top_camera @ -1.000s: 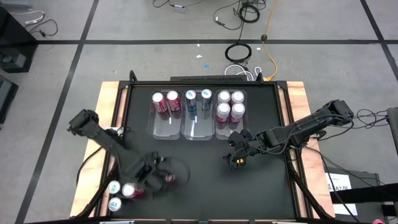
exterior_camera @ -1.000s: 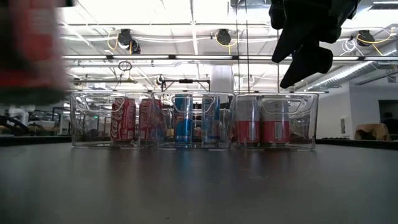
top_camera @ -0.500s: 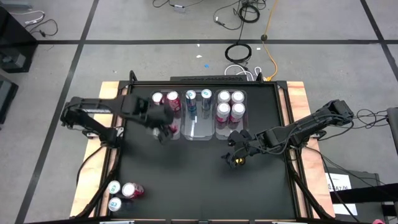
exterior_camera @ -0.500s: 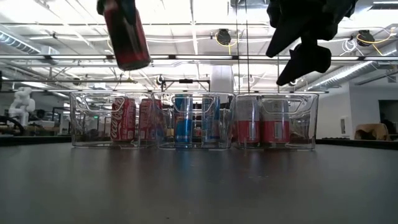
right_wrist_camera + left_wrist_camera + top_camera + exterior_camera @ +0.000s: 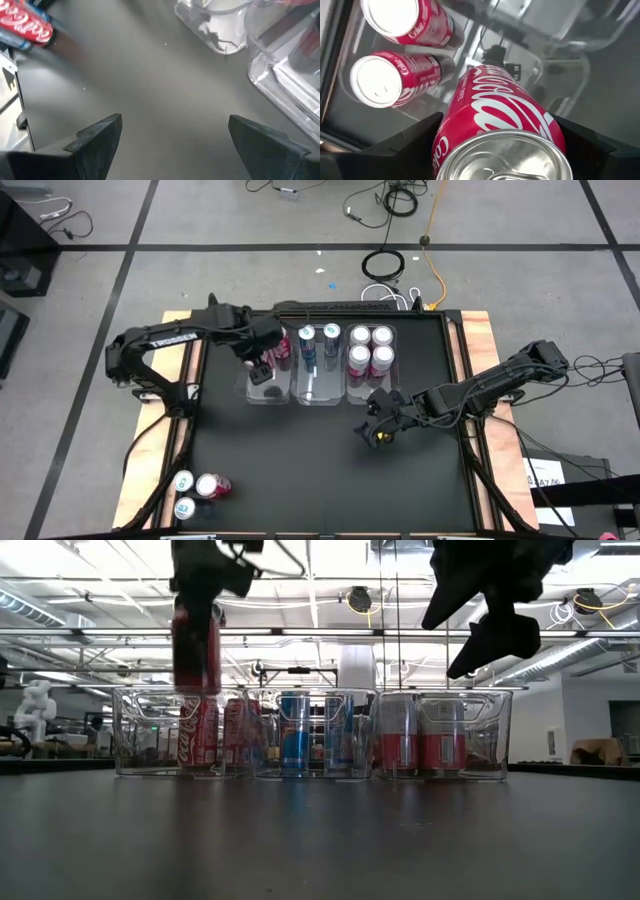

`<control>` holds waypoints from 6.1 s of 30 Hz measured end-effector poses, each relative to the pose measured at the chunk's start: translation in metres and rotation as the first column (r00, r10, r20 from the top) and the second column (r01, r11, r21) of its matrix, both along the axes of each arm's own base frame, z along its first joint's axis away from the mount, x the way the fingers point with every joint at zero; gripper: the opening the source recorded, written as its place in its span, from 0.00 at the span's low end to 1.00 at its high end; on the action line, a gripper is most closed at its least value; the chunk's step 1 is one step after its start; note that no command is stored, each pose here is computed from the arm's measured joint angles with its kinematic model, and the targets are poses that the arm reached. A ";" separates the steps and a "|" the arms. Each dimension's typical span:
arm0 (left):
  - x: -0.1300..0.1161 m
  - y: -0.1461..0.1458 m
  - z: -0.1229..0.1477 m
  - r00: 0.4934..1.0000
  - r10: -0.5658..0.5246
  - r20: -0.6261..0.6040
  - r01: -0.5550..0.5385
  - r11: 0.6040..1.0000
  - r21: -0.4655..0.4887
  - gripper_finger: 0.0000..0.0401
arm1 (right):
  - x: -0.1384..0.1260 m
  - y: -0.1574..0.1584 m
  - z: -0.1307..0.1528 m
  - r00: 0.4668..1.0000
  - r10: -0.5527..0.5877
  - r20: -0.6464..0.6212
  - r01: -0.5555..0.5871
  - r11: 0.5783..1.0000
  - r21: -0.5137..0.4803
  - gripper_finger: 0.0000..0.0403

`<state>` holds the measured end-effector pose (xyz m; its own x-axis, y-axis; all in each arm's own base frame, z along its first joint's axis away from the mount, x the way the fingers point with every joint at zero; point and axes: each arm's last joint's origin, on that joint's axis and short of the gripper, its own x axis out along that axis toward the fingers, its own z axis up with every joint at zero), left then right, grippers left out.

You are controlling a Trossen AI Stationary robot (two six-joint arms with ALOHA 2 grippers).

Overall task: Sort soda cans
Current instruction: Put the red soda can into the left transparent bin

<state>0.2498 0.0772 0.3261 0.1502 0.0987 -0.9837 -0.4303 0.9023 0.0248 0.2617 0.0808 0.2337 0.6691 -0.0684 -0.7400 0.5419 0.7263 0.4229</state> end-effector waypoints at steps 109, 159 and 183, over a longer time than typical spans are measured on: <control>-0.056 -0.242 0.016 0.971 0.192 0.143 -0.159 0.964 -0.213 0.97 | 0.000 0.000 0.000 0.999 0.044 -0.006 -0.045 0.998 -0.036 0.89; -0.116 -0.306 -0.107 0.974 -0.222 0.047 0.225 0.971 -0.082 0.97 | -0.001 0.004 0.000 0.997 -0.078 0.006 0.077 0.993 0.086 0.89; -0.117 -0.306 -0.107 0.964 -0.262 0.035 0.264 0.960 -0.092 0.97 | -0.001 0.004 0.000 0.999 -0.044 0.006 0.044 0.997 0.056 0.89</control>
